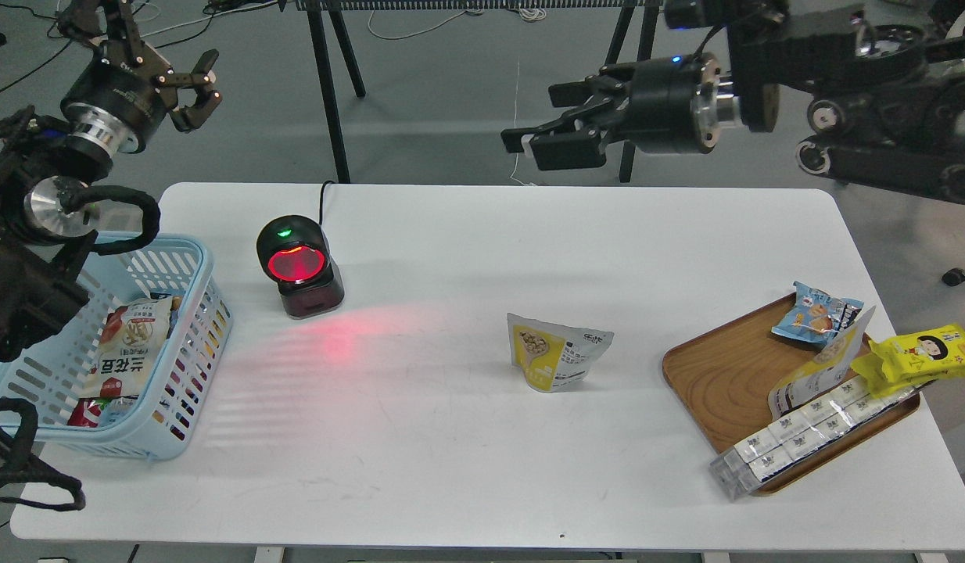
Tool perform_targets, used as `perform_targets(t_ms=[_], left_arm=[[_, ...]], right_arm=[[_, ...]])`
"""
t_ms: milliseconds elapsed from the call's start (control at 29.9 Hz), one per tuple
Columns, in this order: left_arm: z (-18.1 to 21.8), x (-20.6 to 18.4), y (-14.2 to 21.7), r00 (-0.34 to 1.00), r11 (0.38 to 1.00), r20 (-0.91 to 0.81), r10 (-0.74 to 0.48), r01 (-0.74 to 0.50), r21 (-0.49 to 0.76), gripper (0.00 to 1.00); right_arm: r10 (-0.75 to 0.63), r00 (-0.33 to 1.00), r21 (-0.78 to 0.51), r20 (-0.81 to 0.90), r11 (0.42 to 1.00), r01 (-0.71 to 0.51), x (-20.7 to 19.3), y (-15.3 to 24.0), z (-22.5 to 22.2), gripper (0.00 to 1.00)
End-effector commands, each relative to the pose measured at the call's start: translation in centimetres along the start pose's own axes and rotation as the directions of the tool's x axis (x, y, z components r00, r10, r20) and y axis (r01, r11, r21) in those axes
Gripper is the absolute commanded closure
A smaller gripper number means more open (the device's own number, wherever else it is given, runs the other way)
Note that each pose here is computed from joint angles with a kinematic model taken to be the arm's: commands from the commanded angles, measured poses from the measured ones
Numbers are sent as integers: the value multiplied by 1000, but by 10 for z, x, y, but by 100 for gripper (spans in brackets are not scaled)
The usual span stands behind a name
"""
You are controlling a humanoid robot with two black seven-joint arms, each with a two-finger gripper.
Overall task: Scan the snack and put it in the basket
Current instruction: 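Release the pouch upright on the table and withdraw the right gripper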
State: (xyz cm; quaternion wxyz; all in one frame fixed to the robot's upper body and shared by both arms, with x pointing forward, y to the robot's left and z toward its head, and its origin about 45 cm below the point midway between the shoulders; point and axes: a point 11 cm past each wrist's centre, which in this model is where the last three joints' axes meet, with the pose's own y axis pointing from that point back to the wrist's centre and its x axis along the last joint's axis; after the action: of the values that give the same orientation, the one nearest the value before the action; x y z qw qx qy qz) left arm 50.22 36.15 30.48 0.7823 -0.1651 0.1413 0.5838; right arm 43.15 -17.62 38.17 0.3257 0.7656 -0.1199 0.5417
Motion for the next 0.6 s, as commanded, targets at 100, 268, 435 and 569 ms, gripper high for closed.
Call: perform_targets(t_ms=[100, 268, 435, 569], left_arm=[[44, -55, -24, 961, 985, 217, -173, 172, 21, 2], [73, -123, -31, 818, 928, 448, -361, 362, 88, 12], [75, -193, -28, 591, 839, 631, -502, 509, 191, 15], [67, -246, -18, 316, 755, 772, -551, 582, 302, 18]], right_arm=[[248, 917, -148, 313, 966, -211, -12, 54, 53, 3], [414, 757, -273, 506, 909, -315, -32, 93, 86, 3], [540, 481, -399, 691, 840, -369, -56, 125, 110, 3], [573, 245, -487, 782, 807, -334, -91, 148, 131, 3]])
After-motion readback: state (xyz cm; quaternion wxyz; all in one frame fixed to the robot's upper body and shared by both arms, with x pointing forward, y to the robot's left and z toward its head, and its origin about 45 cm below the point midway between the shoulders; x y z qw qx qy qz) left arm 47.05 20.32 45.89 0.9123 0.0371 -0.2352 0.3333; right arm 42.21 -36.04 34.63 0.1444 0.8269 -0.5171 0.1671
